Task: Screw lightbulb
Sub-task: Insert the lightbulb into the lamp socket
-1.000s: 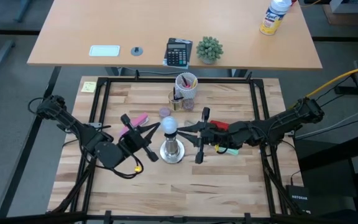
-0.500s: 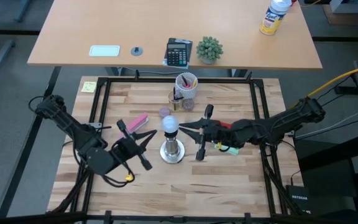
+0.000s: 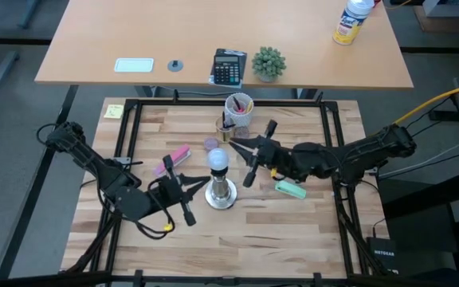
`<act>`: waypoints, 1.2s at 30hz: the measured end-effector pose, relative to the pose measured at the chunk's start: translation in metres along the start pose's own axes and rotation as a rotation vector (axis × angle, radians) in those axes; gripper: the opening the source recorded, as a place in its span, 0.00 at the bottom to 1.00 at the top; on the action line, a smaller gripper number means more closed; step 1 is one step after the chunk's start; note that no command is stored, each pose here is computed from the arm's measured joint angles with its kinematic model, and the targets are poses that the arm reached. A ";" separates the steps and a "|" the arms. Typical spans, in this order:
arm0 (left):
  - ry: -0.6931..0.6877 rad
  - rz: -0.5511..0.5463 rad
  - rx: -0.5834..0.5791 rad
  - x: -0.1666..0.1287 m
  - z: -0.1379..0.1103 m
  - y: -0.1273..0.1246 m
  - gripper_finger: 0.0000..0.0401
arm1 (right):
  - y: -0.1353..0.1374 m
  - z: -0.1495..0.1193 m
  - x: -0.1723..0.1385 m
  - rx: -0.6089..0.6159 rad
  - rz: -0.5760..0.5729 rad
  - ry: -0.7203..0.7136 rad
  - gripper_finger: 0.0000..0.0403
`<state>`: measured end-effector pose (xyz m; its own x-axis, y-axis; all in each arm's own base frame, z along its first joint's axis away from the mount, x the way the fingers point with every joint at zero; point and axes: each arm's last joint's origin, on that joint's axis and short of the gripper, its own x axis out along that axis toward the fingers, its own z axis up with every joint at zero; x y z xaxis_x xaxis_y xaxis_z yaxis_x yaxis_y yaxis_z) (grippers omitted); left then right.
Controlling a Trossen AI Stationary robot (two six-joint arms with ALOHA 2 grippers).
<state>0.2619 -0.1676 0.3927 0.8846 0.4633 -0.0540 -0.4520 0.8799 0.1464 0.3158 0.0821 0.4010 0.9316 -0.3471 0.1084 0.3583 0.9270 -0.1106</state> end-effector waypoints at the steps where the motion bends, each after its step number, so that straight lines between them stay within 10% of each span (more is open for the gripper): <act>1: 0.000 0.005 0.000 0.001 0.000 0.001 0.00 | 0.000 -0.002 0.002 0.005 0.010 0.005 0.12; 36: 0.024 0.169 0.096 0.012 -0.002 0.011 0.00 | 0.017 -0.006 -0.007 0.074 0.204 0.045 0.12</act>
<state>0.2671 -0.1527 0.3916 0.7937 0.6067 -0.0438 -0.5795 0.7760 0.2489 0.3156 0.0996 0.3925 0.9867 -0.1559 0.0463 0.1583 0.9860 -0.0531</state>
